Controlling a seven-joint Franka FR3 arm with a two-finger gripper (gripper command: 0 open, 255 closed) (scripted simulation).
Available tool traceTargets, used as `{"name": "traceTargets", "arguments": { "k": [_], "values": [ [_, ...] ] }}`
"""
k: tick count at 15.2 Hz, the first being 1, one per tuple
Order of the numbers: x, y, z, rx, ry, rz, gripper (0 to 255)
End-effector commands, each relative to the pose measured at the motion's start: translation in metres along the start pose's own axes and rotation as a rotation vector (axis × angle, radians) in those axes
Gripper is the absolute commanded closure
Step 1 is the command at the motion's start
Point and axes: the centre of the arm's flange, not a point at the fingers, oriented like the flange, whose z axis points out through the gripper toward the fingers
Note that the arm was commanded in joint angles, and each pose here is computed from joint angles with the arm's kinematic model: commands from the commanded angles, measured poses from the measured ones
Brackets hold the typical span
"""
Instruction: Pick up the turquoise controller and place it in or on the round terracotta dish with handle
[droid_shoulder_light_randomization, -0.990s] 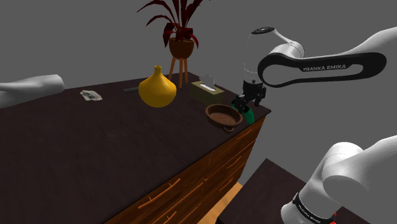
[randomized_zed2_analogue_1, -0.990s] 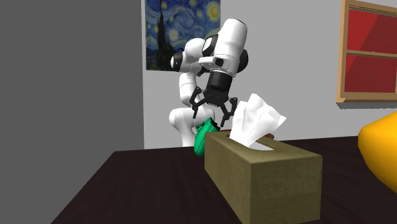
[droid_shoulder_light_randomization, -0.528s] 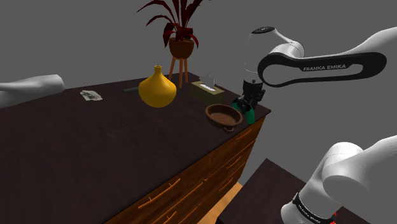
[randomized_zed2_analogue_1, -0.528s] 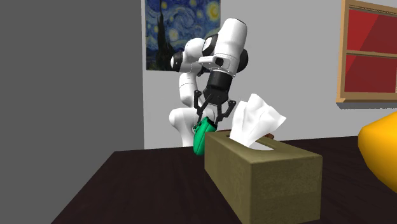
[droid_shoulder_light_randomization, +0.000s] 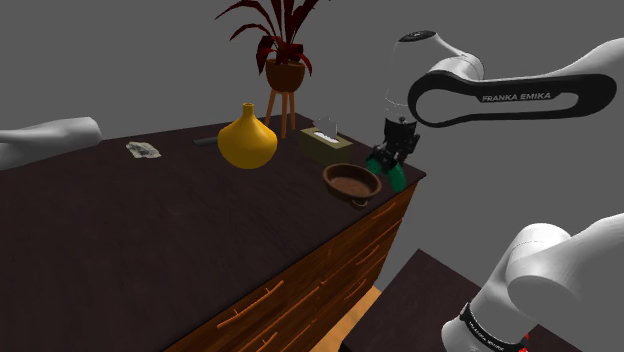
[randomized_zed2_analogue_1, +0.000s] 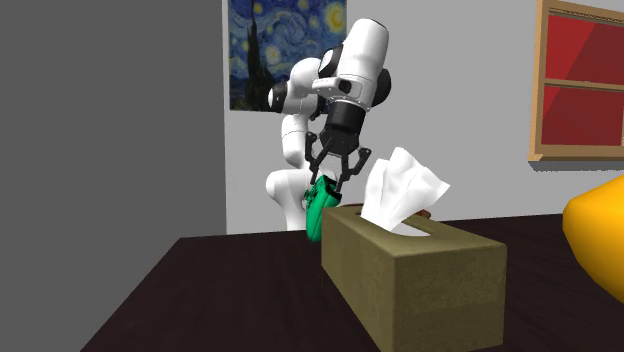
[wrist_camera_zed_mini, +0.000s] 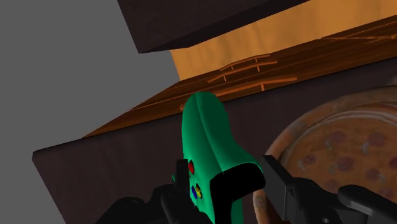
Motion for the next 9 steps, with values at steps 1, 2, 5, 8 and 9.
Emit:
{"name": "traceTargets", "arguments": {
  "k": [1, 2, 5, 8, 9],
  "values": [
    [0.002, 0.003, -0.010, 0.000, 0.000, 0.000, 255],
    [0.002, 0.005, -0.015, 0.000, 0.000, 0.000, 255],
    [0.004, 0.009, -0.030, 0.000, 0.000, 0.000, 255],
    [0.005, 0.013, -0.045, 0.000, 0.000, 0.000, 255],
    [0.005, 0.015, -0.050, 0.000, 0.000, 0.000, 255]
  ]
}}
